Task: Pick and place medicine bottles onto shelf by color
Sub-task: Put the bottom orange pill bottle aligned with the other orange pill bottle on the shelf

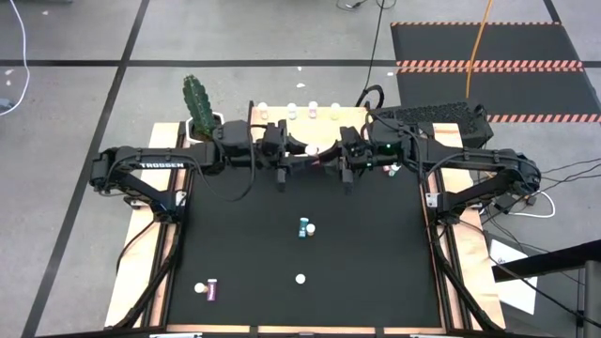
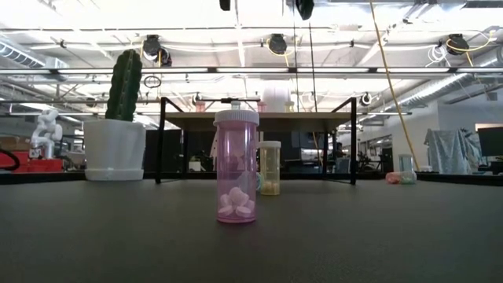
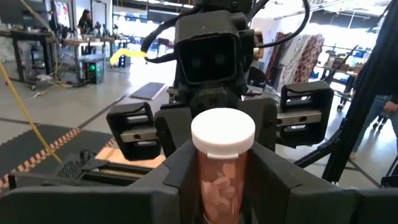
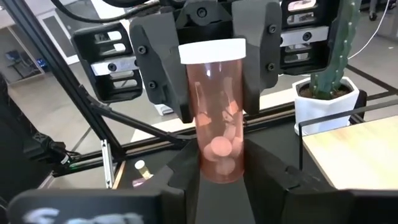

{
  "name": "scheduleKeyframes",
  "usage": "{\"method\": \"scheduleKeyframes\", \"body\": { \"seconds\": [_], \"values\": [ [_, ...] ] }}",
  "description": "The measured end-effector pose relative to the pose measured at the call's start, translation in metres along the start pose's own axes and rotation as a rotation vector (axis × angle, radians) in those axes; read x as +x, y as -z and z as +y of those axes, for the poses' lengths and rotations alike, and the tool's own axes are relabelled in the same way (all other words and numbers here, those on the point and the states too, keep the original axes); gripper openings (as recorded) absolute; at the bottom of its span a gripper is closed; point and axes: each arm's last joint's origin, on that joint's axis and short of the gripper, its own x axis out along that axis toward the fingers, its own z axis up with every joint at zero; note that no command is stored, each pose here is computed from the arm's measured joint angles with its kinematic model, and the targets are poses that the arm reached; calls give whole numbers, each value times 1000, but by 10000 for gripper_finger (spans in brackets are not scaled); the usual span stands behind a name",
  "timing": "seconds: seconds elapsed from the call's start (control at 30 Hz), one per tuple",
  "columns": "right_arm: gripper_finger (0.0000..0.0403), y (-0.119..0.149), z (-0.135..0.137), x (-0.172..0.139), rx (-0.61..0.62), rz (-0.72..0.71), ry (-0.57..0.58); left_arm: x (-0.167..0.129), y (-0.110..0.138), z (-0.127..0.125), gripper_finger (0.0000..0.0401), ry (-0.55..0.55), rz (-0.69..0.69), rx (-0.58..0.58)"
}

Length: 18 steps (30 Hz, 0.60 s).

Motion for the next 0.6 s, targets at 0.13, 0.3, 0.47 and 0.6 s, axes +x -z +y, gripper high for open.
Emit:
{"method": "scheduleKeyframes", "body": {
  "seconds": [0.13,0.3,0.47,0.6],
  "values": [
    [97,4,-2,-1,-15,38,42,0,2,1,157,-22,15,-11],
    [100,5,-4,-1,-34,49,73,0,1,2,220,-35,2,-13],
    [101,5,-5,-1,-44,50,74,0,0,3,257,-35,-10,-26],
    [101,5,-5,-1,-56,51,72,0,-4,4,256,-34,-43,-24]
  ]
}}
